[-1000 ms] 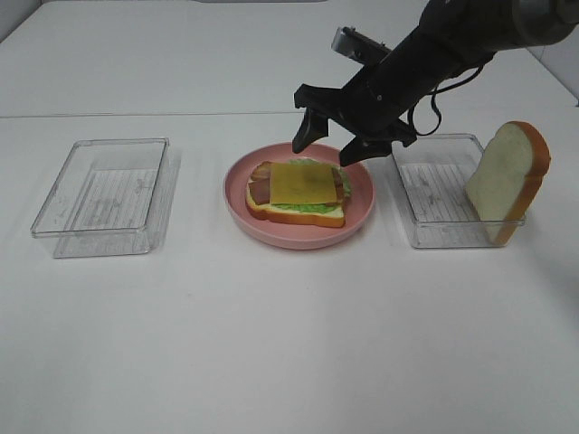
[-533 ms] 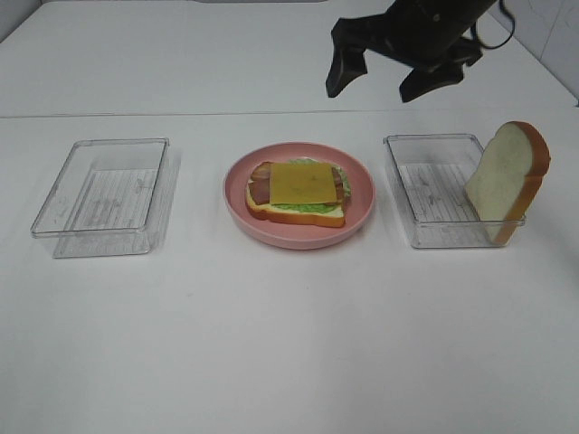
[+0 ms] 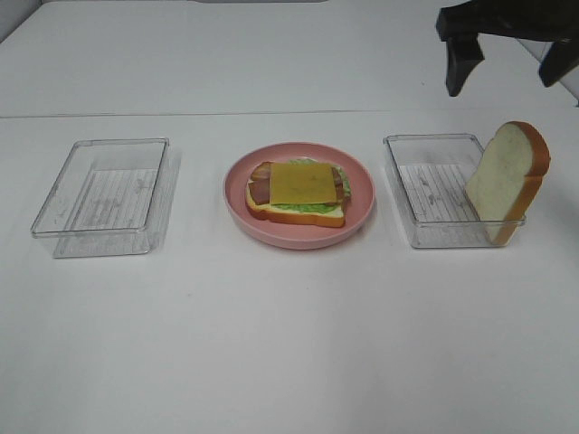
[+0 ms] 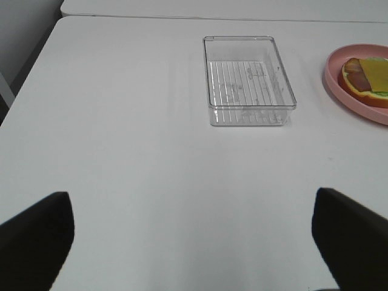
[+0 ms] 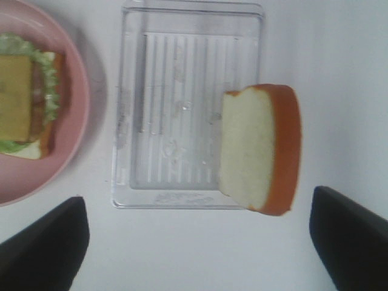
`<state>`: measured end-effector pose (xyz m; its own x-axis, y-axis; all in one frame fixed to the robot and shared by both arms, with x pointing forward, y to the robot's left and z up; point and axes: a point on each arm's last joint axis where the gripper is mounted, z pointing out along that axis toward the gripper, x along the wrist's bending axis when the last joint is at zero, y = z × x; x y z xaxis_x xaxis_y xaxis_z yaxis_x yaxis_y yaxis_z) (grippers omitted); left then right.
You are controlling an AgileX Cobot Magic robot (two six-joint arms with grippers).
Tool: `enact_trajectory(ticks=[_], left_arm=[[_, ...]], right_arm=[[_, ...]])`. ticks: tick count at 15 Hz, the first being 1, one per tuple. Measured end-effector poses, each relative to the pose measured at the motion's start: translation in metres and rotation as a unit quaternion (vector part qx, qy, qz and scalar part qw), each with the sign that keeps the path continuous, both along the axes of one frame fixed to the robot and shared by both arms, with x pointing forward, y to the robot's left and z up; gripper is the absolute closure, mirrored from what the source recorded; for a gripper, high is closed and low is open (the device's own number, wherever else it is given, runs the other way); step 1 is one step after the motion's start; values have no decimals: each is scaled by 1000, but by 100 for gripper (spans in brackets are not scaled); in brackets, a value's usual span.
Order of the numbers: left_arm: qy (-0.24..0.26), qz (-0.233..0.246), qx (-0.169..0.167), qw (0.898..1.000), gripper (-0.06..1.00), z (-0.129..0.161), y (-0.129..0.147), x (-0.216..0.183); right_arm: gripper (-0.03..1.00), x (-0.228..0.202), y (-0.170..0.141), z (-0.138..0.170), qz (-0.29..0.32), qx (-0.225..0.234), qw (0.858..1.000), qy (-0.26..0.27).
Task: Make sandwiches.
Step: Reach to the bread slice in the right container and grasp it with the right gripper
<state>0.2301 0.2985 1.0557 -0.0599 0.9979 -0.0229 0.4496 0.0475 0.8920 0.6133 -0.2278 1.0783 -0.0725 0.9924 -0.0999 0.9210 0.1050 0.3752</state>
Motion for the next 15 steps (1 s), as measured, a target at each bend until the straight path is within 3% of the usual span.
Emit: enact_trajectory(ticks=[2, 6, 15], left_arm=[[0, 0, 0, 1000, -4, 0, 0, 0], [0, 0, 0, 1000, -4, 0, 0, 0], [0, 0, 0, 1000, -4, 0, 0, 0]], right_arm=[[1, 6, -38, -3, -49, 5, 999, 8], [2, 32, -71, -31, -78, 53, 994, 49], [3, 59, -74, -100, -72, 56, 985, 149]])
